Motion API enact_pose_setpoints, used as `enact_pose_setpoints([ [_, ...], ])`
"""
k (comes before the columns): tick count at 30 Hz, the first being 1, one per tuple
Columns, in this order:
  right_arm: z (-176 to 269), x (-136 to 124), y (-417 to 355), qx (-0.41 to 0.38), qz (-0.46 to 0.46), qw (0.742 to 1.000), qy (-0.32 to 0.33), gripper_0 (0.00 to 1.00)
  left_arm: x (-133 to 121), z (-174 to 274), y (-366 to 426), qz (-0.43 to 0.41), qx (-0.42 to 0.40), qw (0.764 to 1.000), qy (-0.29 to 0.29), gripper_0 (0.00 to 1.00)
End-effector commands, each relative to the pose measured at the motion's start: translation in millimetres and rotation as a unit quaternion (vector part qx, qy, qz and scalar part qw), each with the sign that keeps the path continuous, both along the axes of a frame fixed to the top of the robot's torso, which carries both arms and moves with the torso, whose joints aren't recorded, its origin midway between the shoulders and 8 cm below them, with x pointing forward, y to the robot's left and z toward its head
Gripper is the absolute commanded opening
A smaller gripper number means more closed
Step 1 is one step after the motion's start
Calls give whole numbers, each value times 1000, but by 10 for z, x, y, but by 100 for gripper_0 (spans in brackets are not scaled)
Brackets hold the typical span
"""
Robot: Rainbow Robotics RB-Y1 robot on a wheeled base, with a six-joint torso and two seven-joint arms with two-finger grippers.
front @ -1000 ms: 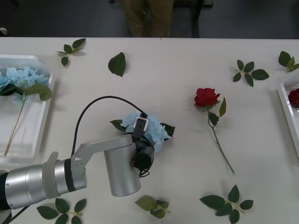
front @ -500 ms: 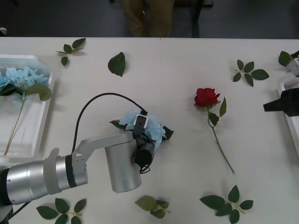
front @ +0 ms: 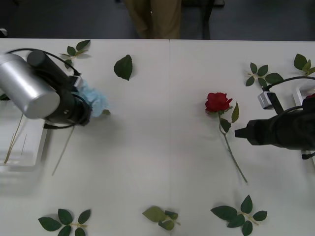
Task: Place the red flowers into the right box and the blue flowers into the left box. If a person shows an open palm, hand one flower to the person first, then continue sorting.
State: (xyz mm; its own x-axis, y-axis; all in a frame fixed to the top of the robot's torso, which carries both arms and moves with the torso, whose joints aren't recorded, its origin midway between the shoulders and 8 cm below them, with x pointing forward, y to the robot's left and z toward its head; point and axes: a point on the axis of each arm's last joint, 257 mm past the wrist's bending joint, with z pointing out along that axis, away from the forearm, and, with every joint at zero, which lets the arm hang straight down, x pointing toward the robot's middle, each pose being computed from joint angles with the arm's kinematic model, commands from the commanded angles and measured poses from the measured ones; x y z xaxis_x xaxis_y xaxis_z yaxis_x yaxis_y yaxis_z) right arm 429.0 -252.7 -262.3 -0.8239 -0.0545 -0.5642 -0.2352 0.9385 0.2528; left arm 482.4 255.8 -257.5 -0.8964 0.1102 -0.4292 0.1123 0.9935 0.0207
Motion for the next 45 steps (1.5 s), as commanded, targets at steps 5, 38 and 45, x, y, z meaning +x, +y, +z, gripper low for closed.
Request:
enact_pose_setpoints([
  [5,-34,446,37,-47,-19,998,-47,75,54,1062,706,-3,-12,1000,-7,0],
  [38,-441,1226,766,-45,-31,993,-108,0,-58,1246,3399,144,15,986,-79,22],
  [45,-264,1205,702,-52,-16,990,-127,0,-25,1263,3478,154,16,984,-91,100],
])
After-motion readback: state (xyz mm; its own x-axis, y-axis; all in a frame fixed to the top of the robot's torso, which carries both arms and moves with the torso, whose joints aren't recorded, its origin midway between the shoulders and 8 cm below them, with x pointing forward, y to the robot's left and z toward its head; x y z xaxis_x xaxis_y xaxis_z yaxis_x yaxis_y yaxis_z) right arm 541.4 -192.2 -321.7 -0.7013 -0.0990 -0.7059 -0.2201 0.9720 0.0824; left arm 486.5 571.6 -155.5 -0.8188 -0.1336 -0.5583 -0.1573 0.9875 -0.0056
